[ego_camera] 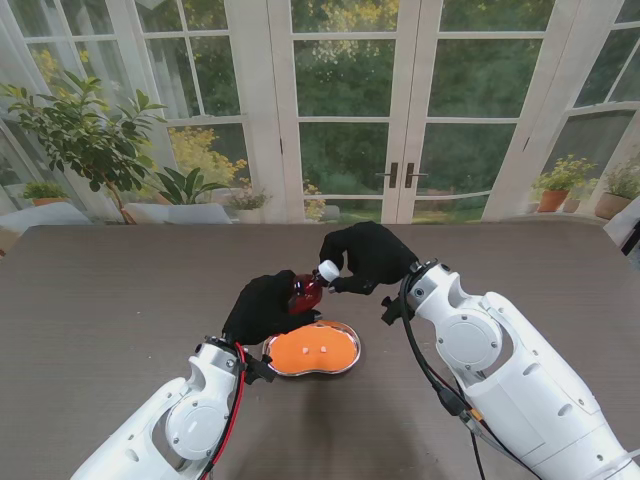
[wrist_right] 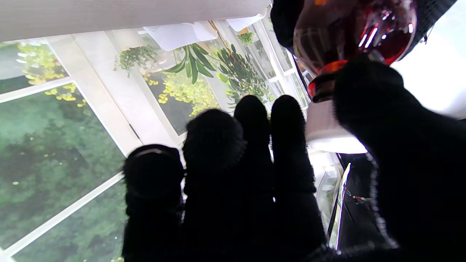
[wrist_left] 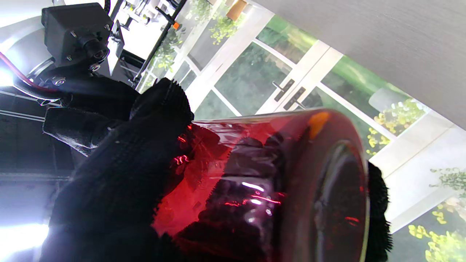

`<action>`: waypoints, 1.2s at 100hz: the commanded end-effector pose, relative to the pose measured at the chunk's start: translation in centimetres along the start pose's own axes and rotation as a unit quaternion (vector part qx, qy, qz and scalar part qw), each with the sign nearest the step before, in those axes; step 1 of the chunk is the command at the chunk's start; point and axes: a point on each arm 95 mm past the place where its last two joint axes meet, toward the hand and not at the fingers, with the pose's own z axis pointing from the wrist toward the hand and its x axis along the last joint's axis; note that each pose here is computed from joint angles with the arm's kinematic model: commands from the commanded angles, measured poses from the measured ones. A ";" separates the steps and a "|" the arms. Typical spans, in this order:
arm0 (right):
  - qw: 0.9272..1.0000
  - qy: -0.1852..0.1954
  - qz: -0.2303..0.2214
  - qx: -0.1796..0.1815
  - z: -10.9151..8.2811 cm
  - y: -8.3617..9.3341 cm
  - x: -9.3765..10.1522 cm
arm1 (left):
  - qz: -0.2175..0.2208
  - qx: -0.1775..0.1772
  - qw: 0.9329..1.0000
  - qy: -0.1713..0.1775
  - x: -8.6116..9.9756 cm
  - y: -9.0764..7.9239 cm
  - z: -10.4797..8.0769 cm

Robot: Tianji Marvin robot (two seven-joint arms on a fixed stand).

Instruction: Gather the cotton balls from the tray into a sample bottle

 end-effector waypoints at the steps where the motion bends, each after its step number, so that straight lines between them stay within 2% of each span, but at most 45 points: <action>1: 1.000 0.004 0.002 0.005 0.1 -0.3 0.2 | -0.003 -0.009 1.000 0.000 0.2 0.3 0.0; 63: 1.000 0.004 0.018 -0.013 0.0 -0.5 -0.1 | -0.003 -0.011 1.000 -0.002 0.1 0.3 0.0; 120: 0.999 -0.003 0.040 -0.005 -0.3 -0.6 -0.3 | -0.002 -0.013 1.000 -0.004 0.1 0.3 -0.1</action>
